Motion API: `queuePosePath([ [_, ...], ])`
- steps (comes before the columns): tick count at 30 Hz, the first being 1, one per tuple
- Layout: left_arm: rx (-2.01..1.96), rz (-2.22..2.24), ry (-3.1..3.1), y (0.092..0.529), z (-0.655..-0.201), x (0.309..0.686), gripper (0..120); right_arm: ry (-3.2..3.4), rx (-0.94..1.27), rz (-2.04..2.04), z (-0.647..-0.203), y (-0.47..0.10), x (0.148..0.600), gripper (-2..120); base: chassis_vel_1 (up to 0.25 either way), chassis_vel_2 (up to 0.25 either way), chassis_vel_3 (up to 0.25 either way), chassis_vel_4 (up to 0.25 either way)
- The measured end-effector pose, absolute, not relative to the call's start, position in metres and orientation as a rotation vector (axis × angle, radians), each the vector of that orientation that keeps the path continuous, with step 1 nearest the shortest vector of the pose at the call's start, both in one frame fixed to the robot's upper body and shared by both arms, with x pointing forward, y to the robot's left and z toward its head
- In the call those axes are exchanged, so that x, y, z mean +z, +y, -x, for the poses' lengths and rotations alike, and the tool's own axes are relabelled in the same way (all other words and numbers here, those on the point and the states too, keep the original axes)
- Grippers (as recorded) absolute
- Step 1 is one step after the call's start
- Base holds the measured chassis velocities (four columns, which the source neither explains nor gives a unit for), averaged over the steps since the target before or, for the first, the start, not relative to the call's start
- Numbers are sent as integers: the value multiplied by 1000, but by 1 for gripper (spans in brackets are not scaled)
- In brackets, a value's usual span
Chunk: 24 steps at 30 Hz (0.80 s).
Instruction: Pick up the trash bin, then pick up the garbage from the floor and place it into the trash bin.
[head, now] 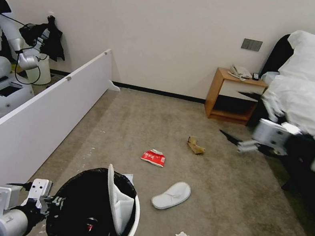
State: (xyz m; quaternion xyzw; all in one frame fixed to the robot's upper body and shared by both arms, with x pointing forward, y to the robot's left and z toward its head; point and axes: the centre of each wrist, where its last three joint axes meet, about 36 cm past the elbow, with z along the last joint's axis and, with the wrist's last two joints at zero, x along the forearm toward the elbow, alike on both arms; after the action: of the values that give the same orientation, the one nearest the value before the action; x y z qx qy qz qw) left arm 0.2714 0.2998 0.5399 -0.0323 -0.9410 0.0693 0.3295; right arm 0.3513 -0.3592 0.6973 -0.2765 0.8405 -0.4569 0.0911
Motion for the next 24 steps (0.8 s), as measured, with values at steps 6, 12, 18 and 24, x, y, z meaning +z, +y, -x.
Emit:
queuePosePath([
  [6, 206, 47, -2467, 301, -269, 538, 2, 2788, -1016, 750, -329, -372, 633, 100, 0, 0, 0, 0],
  [12, 220, 13, -2465, 302, -263, 537, 2, 3042, -627, 675, -308, -362, 559, 100, 0, 0, 0, 0],
  [18, 226, -8, -2459, 303, -257, 538, 2, 3135, -460, 647, -302, -353, 527, 100, 0, 0, 0, 0],
  [24, 226, -16, -2455, 304, -253, 538, 2, 3207, -335, 592, -300, -346, 504, 100, 0, 0, 0, 0],
])
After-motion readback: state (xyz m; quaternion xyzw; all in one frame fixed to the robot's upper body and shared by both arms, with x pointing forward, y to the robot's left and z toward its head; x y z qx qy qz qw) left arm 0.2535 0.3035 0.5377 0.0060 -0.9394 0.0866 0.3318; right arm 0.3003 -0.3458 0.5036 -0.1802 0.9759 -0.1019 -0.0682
